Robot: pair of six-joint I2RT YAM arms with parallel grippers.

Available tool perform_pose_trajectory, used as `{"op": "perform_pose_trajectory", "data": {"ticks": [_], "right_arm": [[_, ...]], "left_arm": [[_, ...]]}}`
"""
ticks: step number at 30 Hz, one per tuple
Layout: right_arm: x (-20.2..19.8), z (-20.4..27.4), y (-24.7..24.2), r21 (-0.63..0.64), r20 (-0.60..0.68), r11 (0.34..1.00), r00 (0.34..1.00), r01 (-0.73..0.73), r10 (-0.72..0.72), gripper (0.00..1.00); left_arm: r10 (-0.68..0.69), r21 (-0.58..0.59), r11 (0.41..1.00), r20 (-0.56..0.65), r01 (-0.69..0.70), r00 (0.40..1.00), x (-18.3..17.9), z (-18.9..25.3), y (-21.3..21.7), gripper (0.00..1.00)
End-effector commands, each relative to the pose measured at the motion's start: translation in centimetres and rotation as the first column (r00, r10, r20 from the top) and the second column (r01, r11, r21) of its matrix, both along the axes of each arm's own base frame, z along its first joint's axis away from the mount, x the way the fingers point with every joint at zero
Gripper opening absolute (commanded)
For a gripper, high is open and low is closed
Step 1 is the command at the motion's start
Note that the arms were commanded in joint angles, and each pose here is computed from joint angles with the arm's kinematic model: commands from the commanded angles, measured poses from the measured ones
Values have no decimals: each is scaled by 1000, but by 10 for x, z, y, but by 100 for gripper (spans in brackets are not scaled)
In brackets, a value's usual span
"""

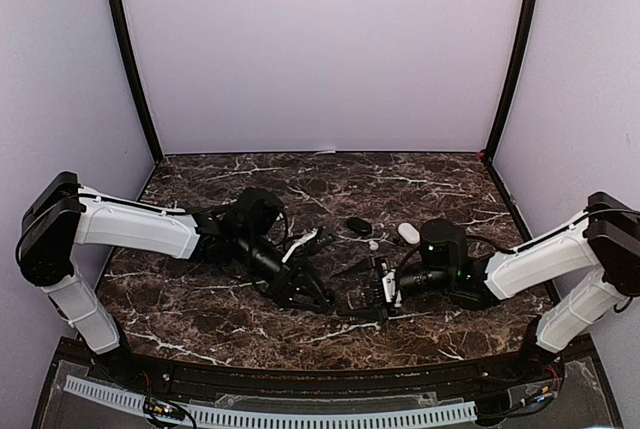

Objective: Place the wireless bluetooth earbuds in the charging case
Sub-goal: Pass from the left arm to the right

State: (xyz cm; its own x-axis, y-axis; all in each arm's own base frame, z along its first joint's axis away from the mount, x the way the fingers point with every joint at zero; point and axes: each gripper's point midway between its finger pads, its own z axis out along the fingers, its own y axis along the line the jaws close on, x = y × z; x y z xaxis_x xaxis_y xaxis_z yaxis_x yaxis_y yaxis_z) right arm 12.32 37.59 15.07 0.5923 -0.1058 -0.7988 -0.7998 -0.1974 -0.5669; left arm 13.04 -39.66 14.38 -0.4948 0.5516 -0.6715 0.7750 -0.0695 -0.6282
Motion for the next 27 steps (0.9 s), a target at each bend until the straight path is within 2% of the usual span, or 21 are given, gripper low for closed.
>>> {"op": "perform_pose_trajectory", "data": {"ticks": [1, 9, 20, 23, 27], "right_arm": [[-7, -4, 10, -33, 33, 998, 998, -52, 53, 64], [-12, -11, 21, -81, 14, 991, 994, -108, 110, 56], [-15, -11, 27, -110, -16, 982, 988, -153, 152, 31], [-16, -10, 27, -107, -28, 982, 987, -158, 156, 25], [-17, -12, 26, -113, -58, 982, 988, -151, 145, 21]], "left_arm": [[-39, -31, 999, -11, 38, 999, -4, 13, -3, 60], [-46, -21, 999, -27, 45, 999, -4, 10, -4, 61], [-43, -10, 999, -24, 43, 999, -6, 7, -2, 66], [-40, -13, 999, -16, 40, 999, -5, 8, -1, 73], [-8, -16, 1000, 18, 8, 1000, -2, 10, 1, 93]]}}
